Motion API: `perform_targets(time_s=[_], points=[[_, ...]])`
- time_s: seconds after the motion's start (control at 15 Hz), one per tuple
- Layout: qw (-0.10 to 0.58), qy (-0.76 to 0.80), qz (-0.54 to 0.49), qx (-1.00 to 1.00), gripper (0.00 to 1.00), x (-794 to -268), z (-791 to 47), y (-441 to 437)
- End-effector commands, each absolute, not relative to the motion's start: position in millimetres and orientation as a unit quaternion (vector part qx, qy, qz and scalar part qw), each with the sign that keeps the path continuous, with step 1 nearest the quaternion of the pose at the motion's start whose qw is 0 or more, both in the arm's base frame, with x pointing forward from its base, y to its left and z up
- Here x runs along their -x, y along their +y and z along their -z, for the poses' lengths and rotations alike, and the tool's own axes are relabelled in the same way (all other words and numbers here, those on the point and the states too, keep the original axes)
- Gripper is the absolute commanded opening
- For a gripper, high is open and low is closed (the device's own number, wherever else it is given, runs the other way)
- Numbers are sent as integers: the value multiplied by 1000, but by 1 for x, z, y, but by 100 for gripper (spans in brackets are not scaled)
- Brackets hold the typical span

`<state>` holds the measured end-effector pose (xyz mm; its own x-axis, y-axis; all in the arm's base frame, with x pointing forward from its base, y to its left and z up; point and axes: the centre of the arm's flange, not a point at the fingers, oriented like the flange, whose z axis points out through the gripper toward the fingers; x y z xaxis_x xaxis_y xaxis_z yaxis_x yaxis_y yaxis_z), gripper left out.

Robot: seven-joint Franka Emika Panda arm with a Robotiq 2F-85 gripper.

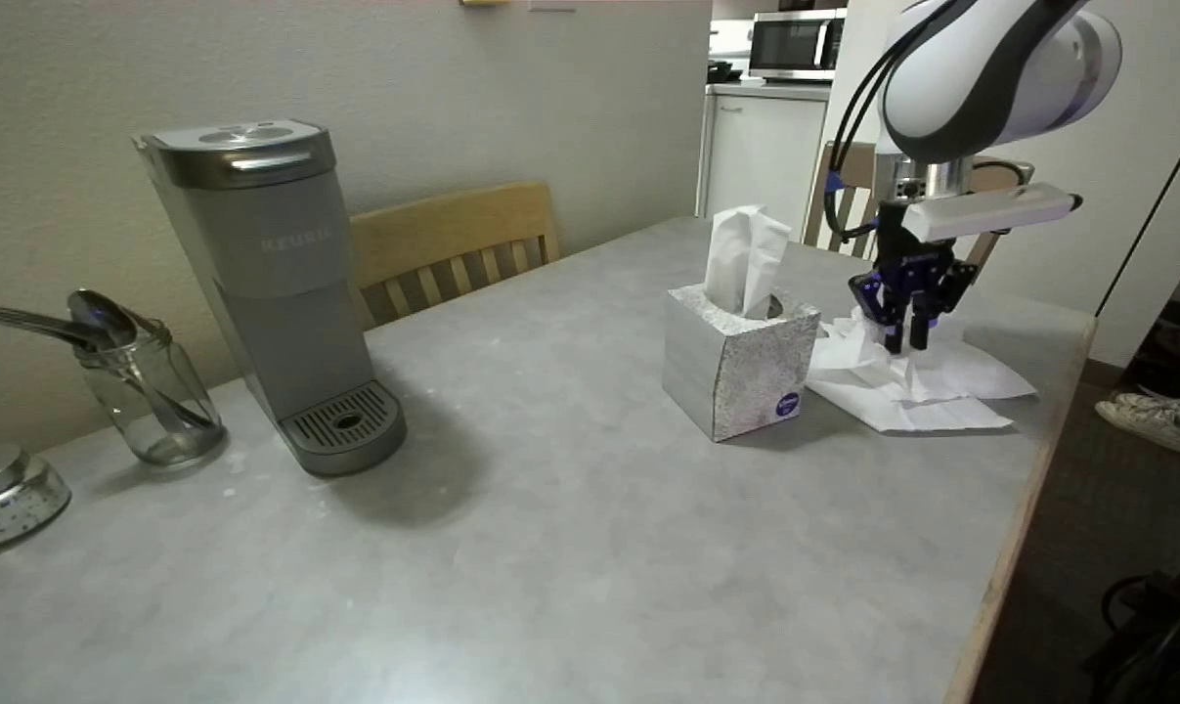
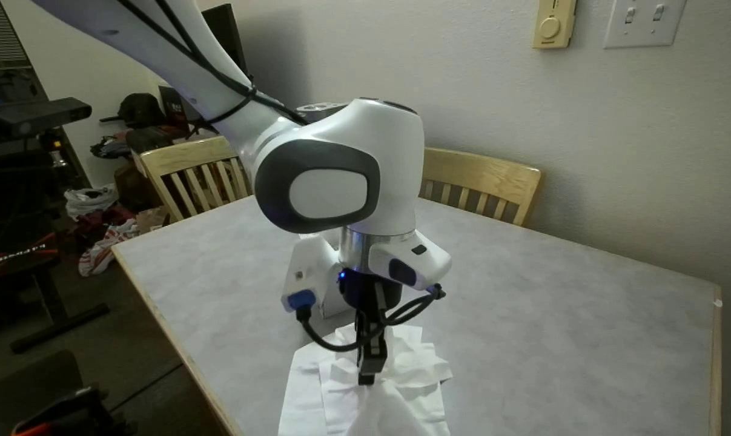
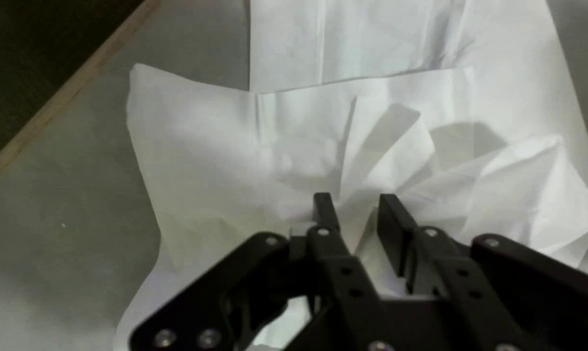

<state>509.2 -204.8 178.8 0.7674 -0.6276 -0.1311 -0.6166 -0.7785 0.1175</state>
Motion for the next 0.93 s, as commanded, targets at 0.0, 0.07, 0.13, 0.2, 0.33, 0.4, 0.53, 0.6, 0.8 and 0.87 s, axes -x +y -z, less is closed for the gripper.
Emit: perform_targets(time_s=[0.0,0.07,0.13,0.2,0.33,0.4,0.53,0.6,0.8,0.87], points=[[32,-325,64,-943,61,-515,-208,-199],[32,-324,58,-944,69,-516,-218,-197],[31,-322,51,-945,75,-518,-229,-194],[32,-323,44,-945,83,-519,-239,-191],[27,-322,28,-946,97,-521,-266,-184],[24,-323,20,-946,99,-521,-280,-181],[18,-322,8,-947,100,-521,-311,-174],[18,-321,4,-947,100,-521,-325,-172],[21,-321,-8,-947,100,-519,-366,-165],[19,-316,-8,-948,100,-519,-378,-163]])
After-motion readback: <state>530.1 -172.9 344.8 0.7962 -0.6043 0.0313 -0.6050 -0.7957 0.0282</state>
